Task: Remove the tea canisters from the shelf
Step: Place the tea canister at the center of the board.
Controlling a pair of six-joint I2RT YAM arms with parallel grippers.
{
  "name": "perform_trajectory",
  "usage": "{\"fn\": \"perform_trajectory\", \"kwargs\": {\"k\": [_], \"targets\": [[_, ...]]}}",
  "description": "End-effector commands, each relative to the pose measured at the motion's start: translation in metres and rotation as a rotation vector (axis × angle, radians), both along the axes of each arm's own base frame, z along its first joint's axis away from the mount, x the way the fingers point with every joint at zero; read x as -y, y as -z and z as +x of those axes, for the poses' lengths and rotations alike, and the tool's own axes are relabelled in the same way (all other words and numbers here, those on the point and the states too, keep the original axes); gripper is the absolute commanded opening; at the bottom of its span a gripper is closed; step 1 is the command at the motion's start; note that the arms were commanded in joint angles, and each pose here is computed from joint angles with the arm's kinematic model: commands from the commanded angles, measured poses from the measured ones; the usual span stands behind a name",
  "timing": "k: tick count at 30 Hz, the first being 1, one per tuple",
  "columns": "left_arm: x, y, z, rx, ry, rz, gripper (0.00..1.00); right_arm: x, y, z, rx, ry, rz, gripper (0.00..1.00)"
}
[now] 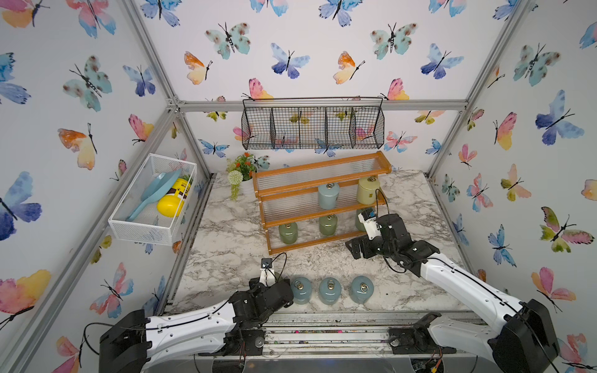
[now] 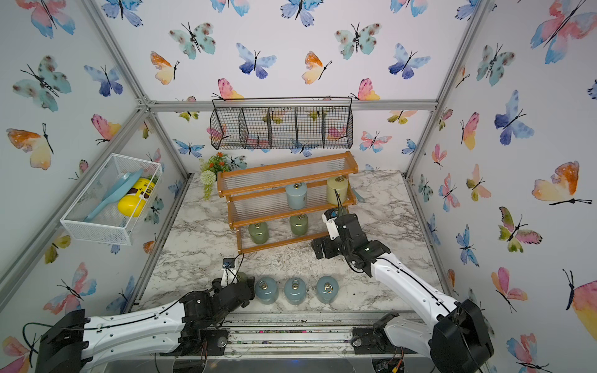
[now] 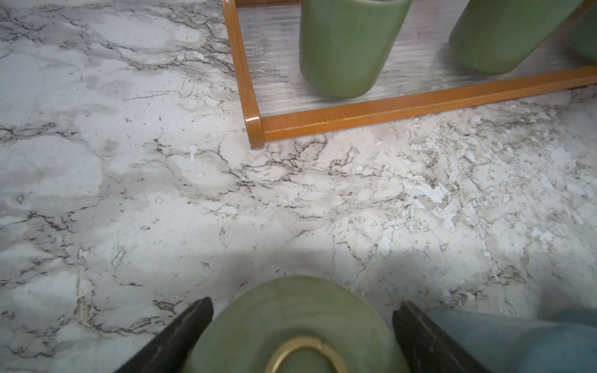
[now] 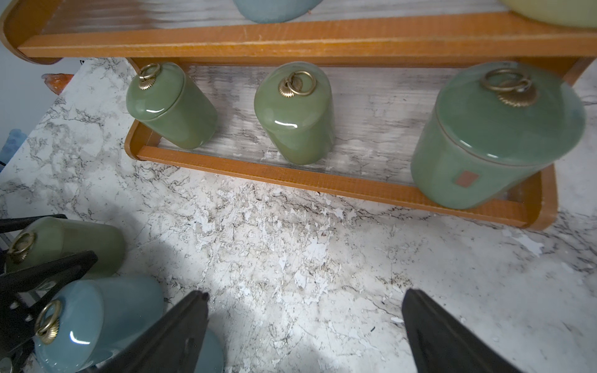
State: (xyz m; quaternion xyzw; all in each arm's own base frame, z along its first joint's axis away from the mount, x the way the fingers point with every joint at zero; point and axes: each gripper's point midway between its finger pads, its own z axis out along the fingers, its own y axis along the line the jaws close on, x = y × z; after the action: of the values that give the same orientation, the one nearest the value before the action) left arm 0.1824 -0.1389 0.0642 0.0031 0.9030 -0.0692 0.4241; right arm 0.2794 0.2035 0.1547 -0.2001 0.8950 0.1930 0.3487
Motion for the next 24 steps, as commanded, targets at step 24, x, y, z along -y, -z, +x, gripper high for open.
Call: {"fn": "perform_trajectory", "kwargs": {"k": [24], "targets": [[-0.002,-0.02,-0.007,-0.052,-0.013,-0.024,0.67,-0.005,0.004,-0.001,-0.01,-0.029,0.025,1.0]]}}
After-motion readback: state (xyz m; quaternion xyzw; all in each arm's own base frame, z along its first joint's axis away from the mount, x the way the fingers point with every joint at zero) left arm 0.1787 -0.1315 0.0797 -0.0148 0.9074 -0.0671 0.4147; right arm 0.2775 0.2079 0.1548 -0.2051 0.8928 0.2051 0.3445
